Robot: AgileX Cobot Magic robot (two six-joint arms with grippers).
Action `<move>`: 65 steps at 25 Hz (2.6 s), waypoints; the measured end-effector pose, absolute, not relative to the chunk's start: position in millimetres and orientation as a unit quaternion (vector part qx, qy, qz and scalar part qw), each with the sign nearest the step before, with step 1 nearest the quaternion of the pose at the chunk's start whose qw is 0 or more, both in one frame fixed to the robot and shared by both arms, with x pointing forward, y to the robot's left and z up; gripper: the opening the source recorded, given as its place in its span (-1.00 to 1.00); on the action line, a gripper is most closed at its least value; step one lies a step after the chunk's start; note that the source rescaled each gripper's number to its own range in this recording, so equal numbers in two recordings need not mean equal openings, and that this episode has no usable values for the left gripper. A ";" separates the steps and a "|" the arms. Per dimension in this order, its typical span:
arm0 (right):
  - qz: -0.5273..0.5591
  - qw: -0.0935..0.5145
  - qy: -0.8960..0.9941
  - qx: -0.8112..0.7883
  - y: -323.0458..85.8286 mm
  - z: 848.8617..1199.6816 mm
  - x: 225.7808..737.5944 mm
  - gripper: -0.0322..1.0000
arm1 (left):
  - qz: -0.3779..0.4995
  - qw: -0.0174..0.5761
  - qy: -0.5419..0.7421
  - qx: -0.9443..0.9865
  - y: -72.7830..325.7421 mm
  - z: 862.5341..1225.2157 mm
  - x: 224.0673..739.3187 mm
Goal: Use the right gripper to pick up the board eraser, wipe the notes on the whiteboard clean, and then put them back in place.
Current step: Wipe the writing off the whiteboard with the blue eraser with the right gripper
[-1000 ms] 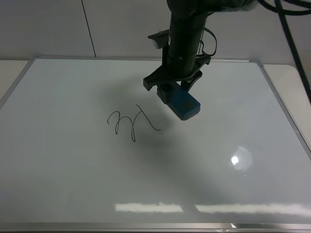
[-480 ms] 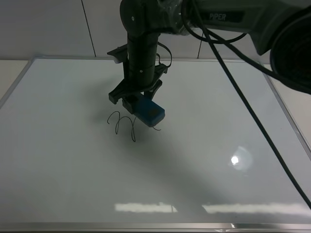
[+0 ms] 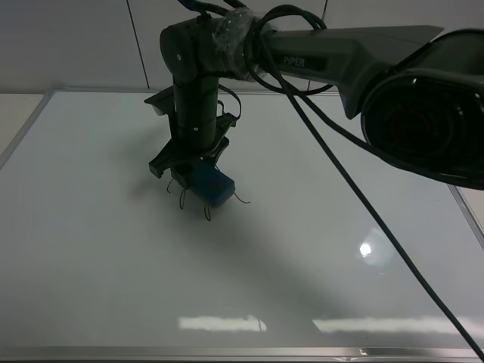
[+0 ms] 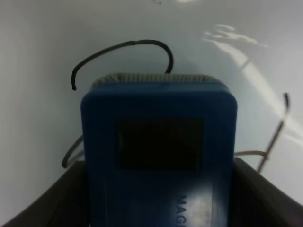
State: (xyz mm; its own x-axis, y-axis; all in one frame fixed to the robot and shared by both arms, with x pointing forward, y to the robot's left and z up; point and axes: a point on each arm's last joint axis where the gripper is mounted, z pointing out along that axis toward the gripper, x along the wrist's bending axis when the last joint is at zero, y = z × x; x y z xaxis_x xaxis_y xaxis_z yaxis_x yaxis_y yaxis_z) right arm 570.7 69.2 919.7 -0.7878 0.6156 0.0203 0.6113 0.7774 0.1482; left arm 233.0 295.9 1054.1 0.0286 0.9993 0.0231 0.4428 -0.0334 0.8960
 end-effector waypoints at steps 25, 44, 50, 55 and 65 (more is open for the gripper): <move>0.095 -0.013 0.964 0.249 113.7 897.3 528.7 -0.88 | 0.375 0.371 0.588 0.613 295.9 1054.1 233.0; 0.111 -0.013 0.928 0.357 45.7 898.8 609.9 -0.88 | 0.375 0.371 0.588 0.613 295.9 1054.1 233.0; 0.100 -0.011 0.913 0.394 11.3 898.9 636.8 -0.88 | 0.375 0.371 0.588 0.613 295.9 1054.1 233.0; 0.086 -0.003 0.910 0.405 -6.3 898.8 648.0 -0.88 | 0.375 0.371 0.588 0.613 295.9 1054.1 233.0; 0.063 0.029 0.928 0.367 5.7 898.2 638.1 -0.88 | 0.375 0.371 0.588 0.613 295.9 1054.1 233.0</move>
State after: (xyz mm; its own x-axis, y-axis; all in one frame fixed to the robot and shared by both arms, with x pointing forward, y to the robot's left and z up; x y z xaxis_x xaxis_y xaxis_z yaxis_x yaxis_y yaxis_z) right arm 638.1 5.7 898.2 -0.7294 0.6841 -0.0087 0.6767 0.7233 0.1376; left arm 233.0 295.9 1054.1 0.0286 0.9993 0.0231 0.4428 -0.0334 0.8960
